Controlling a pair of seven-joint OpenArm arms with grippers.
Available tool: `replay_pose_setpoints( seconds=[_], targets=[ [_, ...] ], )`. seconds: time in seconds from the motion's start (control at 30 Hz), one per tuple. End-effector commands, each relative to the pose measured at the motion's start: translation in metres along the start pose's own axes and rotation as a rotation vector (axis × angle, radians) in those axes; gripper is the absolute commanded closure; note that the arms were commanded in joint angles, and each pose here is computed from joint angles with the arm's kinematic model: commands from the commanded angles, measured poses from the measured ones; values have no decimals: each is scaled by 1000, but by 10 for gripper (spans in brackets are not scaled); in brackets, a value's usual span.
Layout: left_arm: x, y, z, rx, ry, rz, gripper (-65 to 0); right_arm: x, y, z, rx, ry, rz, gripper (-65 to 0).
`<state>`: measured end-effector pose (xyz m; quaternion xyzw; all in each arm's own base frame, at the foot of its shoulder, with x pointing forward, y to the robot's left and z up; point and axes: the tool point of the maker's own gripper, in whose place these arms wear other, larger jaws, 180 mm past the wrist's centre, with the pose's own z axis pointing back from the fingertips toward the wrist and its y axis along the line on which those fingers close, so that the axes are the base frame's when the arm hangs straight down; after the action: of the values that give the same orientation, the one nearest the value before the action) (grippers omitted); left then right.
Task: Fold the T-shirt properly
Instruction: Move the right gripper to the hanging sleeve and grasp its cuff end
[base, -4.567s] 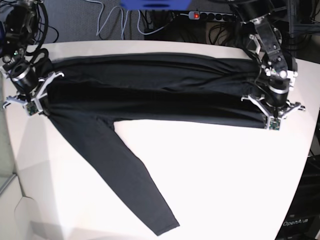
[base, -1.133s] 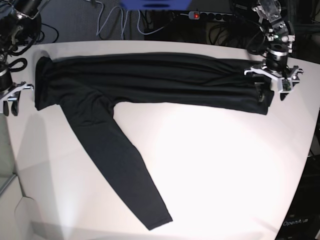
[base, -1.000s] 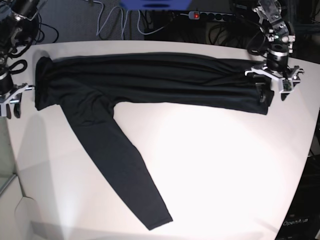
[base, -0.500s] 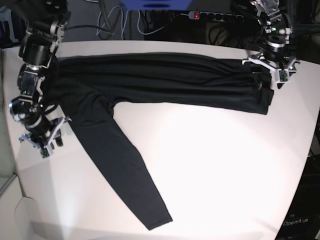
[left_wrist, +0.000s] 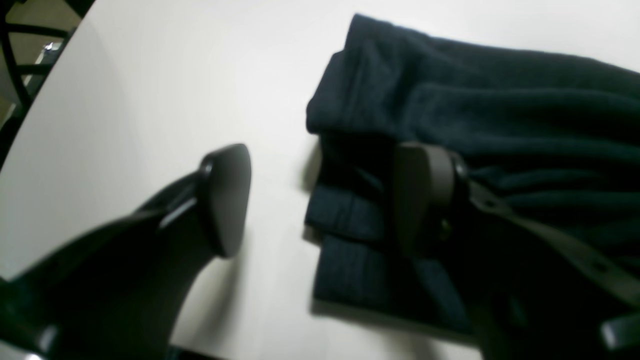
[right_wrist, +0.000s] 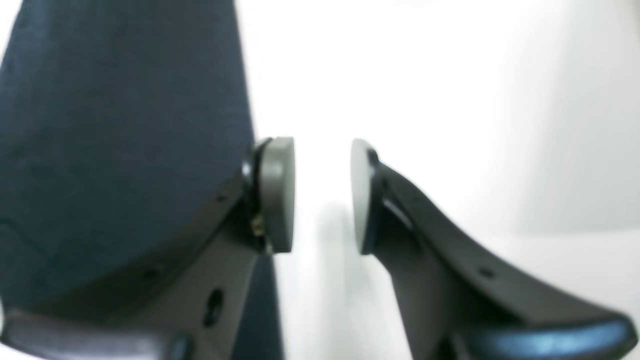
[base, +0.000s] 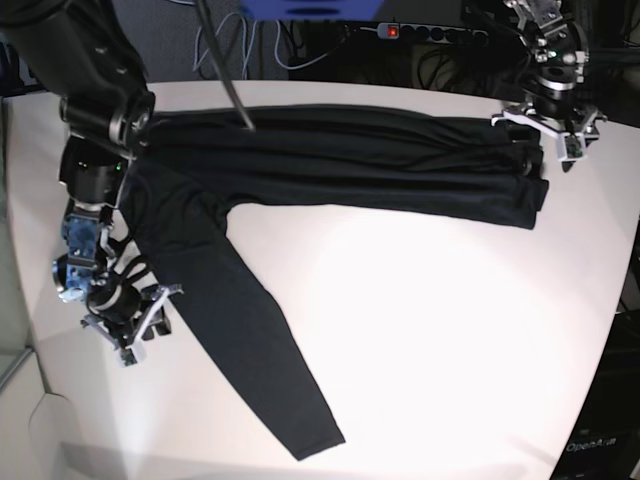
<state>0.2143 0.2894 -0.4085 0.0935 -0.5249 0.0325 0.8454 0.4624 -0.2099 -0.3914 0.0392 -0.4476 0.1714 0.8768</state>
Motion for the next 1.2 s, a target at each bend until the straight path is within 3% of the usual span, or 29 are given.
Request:
replay_pose_setpoints(
  seconds=[0.0,0.5,0.77,0.87,1.17],
  targets=[
    [14,5,1,12,-51,-3,-421,28,-10,1,-18,-64,4,-201],
    [15,20,5,53,-55,-4,-421,41,28,-15,53,-93,-28,-201],
    [15,25,6,63,-55,-6,-421,41,32,-16,59,-94,-31,-201],
    [14,33,10,89,-52,-1,-421,45,33,-15,60,-139,-35,-201],
    [14,34,10,91,-52,-2,-421,21,38,-25,105,-121,-106,-201]
  ],
)
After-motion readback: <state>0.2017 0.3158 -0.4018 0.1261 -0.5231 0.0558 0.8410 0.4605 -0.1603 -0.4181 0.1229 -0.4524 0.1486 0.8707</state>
